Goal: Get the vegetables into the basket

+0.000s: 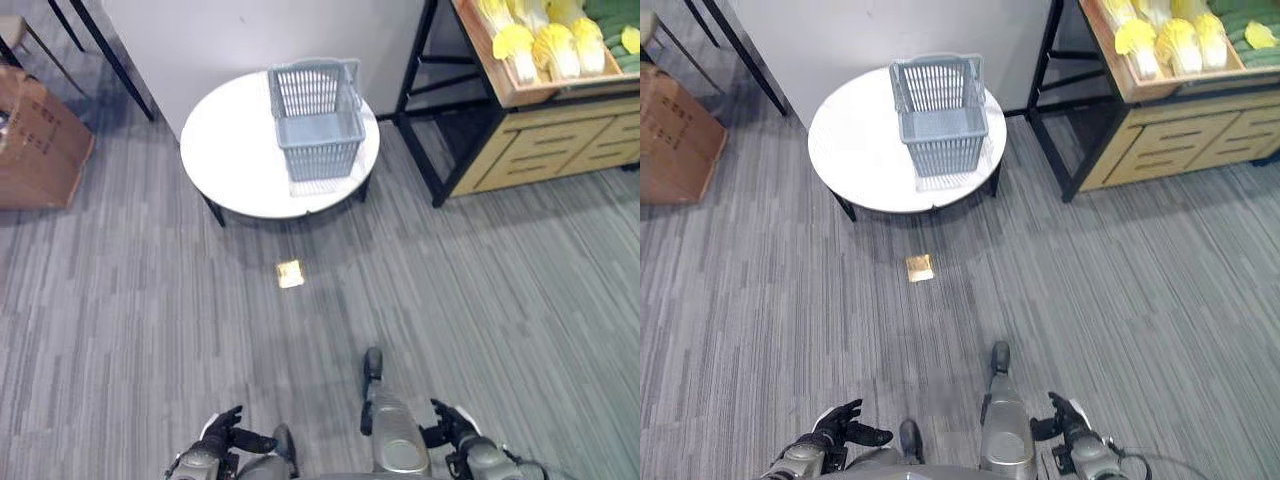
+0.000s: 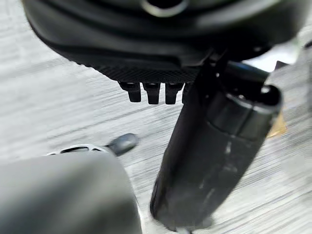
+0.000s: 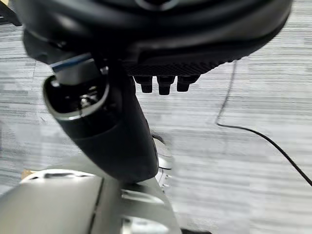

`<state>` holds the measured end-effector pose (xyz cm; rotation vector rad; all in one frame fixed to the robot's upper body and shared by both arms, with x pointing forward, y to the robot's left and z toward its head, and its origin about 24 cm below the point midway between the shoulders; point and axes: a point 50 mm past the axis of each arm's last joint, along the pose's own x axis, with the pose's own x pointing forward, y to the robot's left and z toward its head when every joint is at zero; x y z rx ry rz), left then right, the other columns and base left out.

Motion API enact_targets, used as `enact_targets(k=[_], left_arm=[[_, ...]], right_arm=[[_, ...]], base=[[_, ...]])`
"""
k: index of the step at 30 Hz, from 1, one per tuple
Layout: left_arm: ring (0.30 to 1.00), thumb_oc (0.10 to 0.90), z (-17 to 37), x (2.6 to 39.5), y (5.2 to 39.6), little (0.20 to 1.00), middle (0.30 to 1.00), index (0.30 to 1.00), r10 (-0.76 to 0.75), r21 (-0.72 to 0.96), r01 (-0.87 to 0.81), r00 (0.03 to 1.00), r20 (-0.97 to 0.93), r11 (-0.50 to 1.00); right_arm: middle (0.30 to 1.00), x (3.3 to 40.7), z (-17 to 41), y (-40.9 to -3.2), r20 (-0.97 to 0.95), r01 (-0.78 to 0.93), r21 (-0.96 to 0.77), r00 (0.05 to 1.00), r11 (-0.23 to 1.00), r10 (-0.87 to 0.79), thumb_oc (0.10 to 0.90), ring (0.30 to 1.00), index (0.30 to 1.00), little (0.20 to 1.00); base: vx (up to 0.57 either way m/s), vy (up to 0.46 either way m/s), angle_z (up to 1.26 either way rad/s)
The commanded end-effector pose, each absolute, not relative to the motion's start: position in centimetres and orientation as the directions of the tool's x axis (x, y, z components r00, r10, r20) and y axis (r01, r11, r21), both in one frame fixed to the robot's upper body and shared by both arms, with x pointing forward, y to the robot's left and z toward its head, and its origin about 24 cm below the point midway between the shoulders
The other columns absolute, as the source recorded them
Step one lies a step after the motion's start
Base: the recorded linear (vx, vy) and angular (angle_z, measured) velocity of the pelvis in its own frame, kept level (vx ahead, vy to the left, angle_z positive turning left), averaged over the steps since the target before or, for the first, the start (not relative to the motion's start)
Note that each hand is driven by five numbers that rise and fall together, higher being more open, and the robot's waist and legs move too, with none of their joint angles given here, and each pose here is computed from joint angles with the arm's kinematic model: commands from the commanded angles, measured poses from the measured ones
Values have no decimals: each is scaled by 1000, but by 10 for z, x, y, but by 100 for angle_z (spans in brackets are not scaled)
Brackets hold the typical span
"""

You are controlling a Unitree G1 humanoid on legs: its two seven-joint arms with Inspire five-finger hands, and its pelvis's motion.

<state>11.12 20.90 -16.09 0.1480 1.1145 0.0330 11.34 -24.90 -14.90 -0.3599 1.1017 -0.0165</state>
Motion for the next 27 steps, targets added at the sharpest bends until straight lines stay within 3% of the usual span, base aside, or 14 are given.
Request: enact_targets(k=[1, 8, 19, 20, 21, 27], left_arm=[[1000, 900, -152, 137, 208, 1000, 1000, 1000, 87, 126, 36, 532, -842, 991], [1000, 900, -147, 152, 197, 1000, 1000, 1000, 52, 79, 20, 580, -813, 997], [1000, 900, -147, 144, 210, 1000, 1000, 1000, 114, 112, -39, 574, -811, 993], [1000, 900, -109, 186, 293, 1000, 1000, 1000, 290, 253, -145, 575, -765, 957], [1000, 900, -124, 179, 257, 1000, 1000, 1000, 206, 187, -95, 597, -775, 978], [1000, 900, -137, 157, 245, 1000, 1000, 1000, 213, 182, -111, 560, -801, 977]], right_arm=[[1000, 146, -139, -237, -814, -204, -280, 569, 938, -119, 900, 1000, 1000, 1000], [1000, 139, -137, -256, -817, -161, -319, 546, 934, -185, 900, 1000, 1000, 1000], [1000, 118, -145, -257, -842, -164, -326, 498, 931, -207, 900, 1000, 1000, 1000], [1000, 123, -141, -264, -852, -215, -321, 492, 922, -182, 900, 1000, 1000, 1000], [1000, 116, -146, -254, -857, -207, -310, 483, 928, -178, 900, 1000, 1000, 1000], [1000, 128, -149, -230, -856, -256, -275, 504, 927, -115, 900, 1000, 1000, 1000]], base=[[204, -333, -4], [172, -129, 5], [298, 192, -18], [403, 415, -39], [238, 230, -40], [114, 194, -56]])
